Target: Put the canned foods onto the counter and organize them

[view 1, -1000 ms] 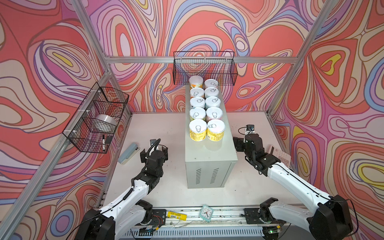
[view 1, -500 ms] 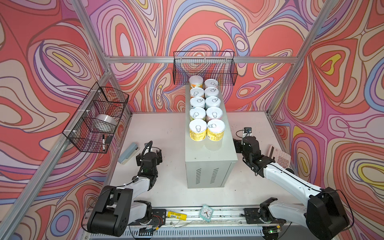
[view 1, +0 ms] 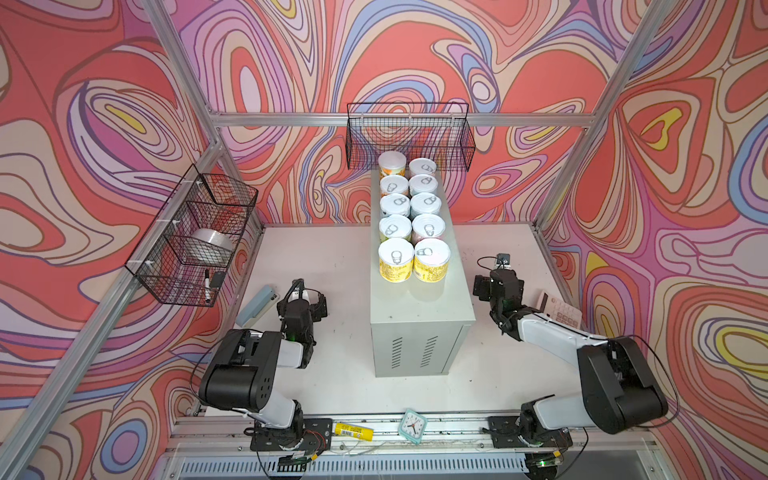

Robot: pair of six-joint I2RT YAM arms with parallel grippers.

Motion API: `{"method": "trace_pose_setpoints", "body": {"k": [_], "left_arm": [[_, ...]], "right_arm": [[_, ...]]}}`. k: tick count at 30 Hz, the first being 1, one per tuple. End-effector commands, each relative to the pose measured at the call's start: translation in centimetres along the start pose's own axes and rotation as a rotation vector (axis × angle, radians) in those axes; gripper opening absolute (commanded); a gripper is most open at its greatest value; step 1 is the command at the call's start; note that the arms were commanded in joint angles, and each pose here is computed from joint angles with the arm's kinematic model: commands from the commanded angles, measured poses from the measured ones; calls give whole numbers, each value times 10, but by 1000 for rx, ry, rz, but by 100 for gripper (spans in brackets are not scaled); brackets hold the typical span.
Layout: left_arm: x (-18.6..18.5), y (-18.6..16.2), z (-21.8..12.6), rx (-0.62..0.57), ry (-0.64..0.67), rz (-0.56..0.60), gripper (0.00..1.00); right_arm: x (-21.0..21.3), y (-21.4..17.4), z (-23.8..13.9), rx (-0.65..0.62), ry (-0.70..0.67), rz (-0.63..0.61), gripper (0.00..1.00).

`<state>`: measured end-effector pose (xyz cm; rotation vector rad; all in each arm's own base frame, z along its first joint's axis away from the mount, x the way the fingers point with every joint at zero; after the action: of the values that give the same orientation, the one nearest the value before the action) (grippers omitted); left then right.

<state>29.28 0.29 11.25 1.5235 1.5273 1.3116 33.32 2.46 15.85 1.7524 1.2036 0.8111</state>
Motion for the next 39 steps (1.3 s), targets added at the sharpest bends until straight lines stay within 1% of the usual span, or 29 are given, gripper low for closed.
{"method": "trace_pose_setpoints", "body": {"k": [1,2,3,5,6,7,9,10,11,12,13,17,39], "left_arm": [[1,11,5,-18,-5,-4,100],[1,11,5,-13,-5,-6,100],[1,12,6,-24,-3,-4,100],[1,12,6,-26,-1,-3,100],[1,11,6,-15,-2,-4,100],[1,11,6,-17,1,-3,100],[1,12,8,-8,7,-3,100],[1,12,8,0,6,-3,100],[1,12,9,-4,7,-3,100],[1,12,9,-8,8,-2,100],[1,12,8,-5,8,-2,100],[1,13,9,-3,7,1,100],[1,13,9,-2,5,0,100]], "right_arm": [[-10,-9,20,-114,37,29,98],[-10,-8,22,-127,31,4,98],[-7,-8,23,-137,72,-14,98],[-10,-17,26,-188,101,-9,98],[-15,-19,24,-176,109,9,99],[-17,-21,23,-173,148,14,98],[-21,-31,26,-198,187,27,98],[-22,-30,27,-176,175,30,98],[-24,-30,32,-129,186,39,99],[-26,-27,35,-145,205,52,98],[-26,-28,34,-132,206,51,98],[-27,-27,33,-152,202,51,98],[-26,-28,34,-141,207,51,98]]}}
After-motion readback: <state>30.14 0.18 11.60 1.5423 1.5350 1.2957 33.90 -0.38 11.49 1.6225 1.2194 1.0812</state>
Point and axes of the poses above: each gripper's point midway between its finger pads, its own z axis out along the fingers, its own x axis along the line the jaws close on, y = z × x, the point moved 9 cm from there along -z, back along the fingers, and after that the axes turned 9 degrees about z, right-handed, at the moved point
